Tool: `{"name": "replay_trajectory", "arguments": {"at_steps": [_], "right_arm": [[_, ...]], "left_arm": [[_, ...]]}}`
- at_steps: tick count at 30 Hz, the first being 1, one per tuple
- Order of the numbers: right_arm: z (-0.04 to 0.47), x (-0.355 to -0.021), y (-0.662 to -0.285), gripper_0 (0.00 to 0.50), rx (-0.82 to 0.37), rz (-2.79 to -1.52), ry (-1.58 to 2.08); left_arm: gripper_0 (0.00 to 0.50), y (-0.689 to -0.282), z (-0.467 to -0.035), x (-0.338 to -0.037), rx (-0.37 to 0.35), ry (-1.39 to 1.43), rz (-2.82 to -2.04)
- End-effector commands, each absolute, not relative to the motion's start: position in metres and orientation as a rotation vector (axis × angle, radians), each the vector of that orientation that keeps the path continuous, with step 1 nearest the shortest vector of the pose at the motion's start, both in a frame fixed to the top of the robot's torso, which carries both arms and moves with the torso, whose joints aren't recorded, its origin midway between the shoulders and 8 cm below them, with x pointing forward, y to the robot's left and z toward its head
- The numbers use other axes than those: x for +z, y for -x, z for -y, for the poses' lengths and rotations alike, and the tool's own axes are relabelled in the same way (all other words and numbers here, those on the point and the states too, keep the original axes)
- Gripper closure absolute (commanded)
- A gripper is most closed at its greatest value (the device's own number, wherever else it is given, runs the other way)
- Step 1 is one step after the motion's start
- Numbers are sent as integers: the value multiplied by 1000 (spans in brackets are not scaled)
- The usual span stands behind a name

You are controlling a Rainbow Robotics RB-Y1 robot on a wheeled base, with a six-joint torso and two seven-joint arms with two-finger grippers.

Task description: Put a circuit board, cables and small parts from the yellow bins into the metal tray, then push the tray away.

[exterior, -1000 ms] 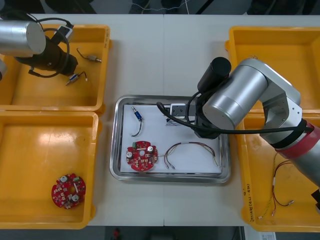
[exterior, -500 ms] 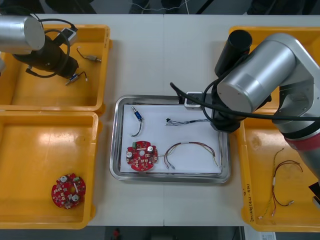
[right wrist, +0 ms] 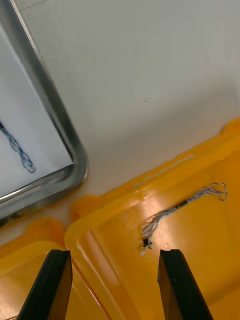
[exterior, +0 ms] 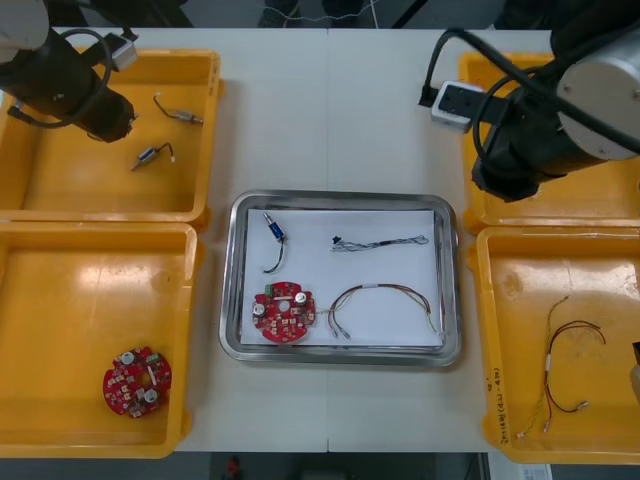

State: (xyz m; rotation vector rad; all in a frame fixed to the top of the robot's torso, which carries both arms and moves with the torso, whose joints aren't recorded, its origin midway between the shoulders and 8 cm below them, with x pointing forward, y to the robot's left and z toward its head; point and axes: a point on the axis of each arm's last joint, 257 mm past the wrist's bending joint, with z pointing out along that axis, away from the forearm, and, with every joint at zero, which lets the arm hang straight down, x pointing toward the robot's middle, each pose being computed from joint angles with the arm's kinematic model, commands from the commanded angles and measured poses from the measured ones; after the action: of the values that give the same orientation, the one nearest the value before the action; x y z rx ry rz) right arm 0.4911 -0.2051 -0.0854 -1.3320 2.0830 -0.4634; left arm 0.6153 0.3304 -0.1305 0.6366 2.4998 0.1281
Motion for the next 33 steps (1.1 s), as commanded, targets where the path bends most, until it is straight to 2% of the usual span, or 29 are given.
{"name": "replay_trajectory", "arguments": {"at_steps": [1, 9, 18, 26, 27, 33], "right_arm": [[249, -68, -480, 0, -509, -2093, 1171], [313, -70, -456, 0, -548, -2168, 969], [361, -75, -435, 0, -466, -2239, 775], [391, -94, -414, 0, -412, -2332, 553], [391, -96, -411, 0, -394, -2344, 502], [393, -115, -400, 0, -308, -2410, 325]], "left_arm": [[500, -599, -345, -92, 190, -427, -2544], [500, -567, -309, -76, 176, -308, -2613], [500, -536, -264, -75, 149, -254, -2627], [500, -523, -203, -72, 25, -213, -2565], [500, -520, -187, -73, -11, -199, -2555], [500, -511, -144, -80, -49, -174, -2536]]}}
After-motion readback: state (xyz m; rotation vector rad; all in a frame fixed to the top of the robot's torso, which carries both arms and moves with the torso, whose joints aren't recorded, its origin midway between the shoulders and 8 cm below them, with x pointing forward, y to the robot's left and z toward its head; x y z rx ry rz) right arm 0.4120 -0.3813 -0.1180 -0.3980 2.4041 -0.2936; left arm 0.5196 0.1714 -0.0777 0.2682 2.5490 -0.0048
